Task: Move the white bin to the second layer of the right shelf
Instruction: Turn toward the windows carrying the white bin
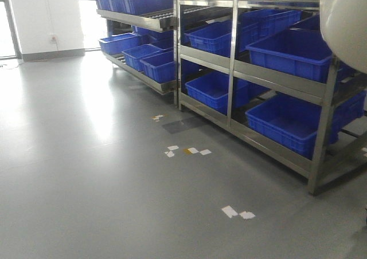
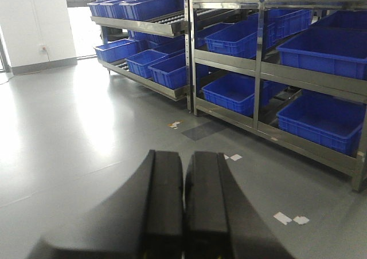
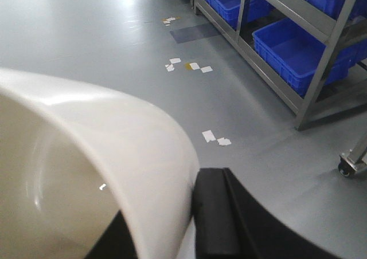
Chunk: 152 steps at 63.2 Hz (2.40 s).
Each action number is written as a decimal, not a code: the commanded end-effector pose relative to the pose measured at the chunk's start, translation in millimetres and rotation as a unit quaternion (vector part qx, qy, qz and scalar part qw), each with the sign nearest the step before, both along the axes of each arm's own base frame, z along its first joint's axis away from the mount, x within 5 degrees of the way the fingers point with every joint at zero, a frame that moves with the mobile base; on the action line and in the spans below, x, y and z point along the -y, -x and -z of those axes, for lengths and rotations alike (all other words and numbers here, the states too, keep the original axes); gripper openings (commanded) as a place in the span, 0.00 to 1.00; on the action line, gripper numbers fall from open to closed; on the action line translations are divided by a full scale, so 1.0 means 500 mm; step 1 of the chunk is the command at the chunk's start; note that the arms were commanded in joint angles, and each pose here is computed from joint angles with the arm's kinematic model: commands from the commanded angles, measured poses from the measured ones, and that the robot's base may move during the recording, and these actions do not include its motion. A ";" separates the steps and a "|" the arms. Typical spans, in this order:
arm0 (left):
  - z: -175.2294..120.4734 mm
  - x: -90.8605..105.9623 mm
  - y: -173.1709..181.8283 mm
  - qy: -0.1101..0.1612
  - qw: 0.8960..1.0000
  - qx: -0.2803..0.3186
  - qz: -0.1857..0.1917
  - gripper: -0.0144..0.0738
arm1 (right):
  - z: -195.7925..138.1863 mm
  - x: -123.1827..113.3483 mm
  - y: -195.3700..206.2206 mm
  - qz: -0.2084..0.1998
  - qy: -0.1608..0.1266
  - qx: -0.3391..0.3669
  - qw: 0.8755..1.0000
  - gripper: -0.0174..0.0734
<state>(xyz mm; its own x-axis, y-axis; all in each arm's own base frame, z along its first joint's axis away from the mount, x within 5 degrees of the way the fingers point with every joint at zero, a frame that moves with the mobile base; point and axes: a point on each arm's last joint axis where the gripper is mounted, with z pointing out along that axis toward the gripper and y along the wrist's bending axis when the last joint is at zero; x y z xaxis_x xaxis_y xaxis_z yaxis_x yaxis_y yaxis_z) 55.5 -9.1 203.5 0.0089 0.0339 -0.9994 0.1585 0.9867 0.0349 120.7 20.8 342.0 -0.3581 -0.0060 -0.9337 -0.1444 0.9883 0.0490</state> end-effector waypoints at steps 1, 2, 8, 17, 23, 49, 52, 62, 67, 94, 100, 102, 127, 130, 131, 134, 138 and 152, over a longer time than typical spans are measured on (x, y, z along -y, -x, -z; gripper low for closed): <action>0.008 0.000 -0.001 0.009 1.000 0.029 0.000 0.26 | -0.042 0.000 -0.002 -0.001 -0.013 0.070 0.997 0.26; 0.008 0.000 -0.001 0.009 1.000 0.029 0.000 0.26 | -0.042 0.000 -0.002 -0.001 -0.013 0.070 0.997 0.26; 0.008 0.000 -0.001 0.009 1.000 0.029 0.000 0.26 | -0.042 0.000 -0.002 -0.001 -0.013 0.070 0.997 0.26; 0.008 0.000 -0.001 0.009 1.000 0.029 0.000 0.26 | -0.042 0.000 -0.002 -0.001 -0.013 0.070 0.997 0.26; 0.008 0.000 -0.001 0.009 1.000 0.029 0.000 0.26 | -0.042 0.000 -0.002 -0.001 -0.013 0.070 0.997 0.26; 0.008 0.000 -0.001 0.009 1.000 0.029 0.000 0.26 | -0.042 0.000 -0.002 -0.001 -0.013 0.070 0.997 0.26; 0.008 0.000 -0.001 0.009 1.000 0.029 0.000 0.26 | -0.042 0.000 -0.002 -0.001 -0.013 0.070 0.997 0.26; 0.008 0.000 -0.001 0.009 1.000 0.029 0.000 0.26 | -0.042 0.000 -0.002 -0.001 -0.013 0.070 0.997 0.26; 0.008 0.000 -0.001 0.009 1.000 0.029 0.000 0.26 | -0.042 0.000 -0.002 -0.001 -0.013 0.070 0.997 0.26; 0.008 0.000 -0.001 0.009 1.000 0.029 0.000 0.26 | -0.042 0.000 -0.002 -0.001 -0.013 0.070 0.997 0.26; 0.008 0.000 -0.001 0.009 1.000 0.029 0.000 0.26 | -0.042 0.000 -0.002 -0.001 -0.013 0.070 0.997 0.26; 0.008 0.000 -0.001 0.009 1.000 0.029 0.000 0.26 | -0.042 0.000 -0.002 -0.001 -0.013 0.070 0.997 0.26; 0.008 0.000 -0.001 0.009 1.000 0.029 0.000 0.26 | -0.042 0.000 -0.002 -0.001 -0.013 0.070 0.997 0.26; 0.008 0.000 -0.001 0.009 1.000 0.029 0.000 0.26 | -0.042 0.000 -0.002 -0.001 -0.013 0.070 0.997 0.26; 0.008 0.000 -0.001 0.009 1.000 0.029 0.000 0.26 | -0.042 0.000 -0.002 -0.001 -0.013 0.070 0.997 0.26; 0.008 0.000 -0.001 0.009 1.000 0.029 0.000 0.26 | -0.042 0.000 -0.002 -0.001 -0.013 0.070 0.997 0.26; 0.008 0.000 -0.001 0.009 1.000 0.029 0.000 0.26 | -0.042 0.000 -0.002 -0.001 -0.013 0.070 0.997 0.26; 0.008 0.000 -0.001 0.009 1.000 0.029 0.000 0.26 | -0.042 0.000 -0.002 -0.001 -0.013 0.070 0.997 0.26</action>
<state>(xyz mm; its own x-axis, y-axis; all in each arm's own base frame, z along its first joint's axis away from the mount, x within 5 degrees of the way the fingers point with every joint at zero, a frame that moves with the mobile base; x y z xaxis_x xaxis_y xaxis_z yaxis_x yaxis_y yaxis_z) 55.5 -9.1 203.5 0.0089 0.0339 -0.9994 0.1585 0.9867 0.0349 120.7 20.8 342.0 -0.3581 -0.0060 -0.9337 -0.1444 0.9883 0.0490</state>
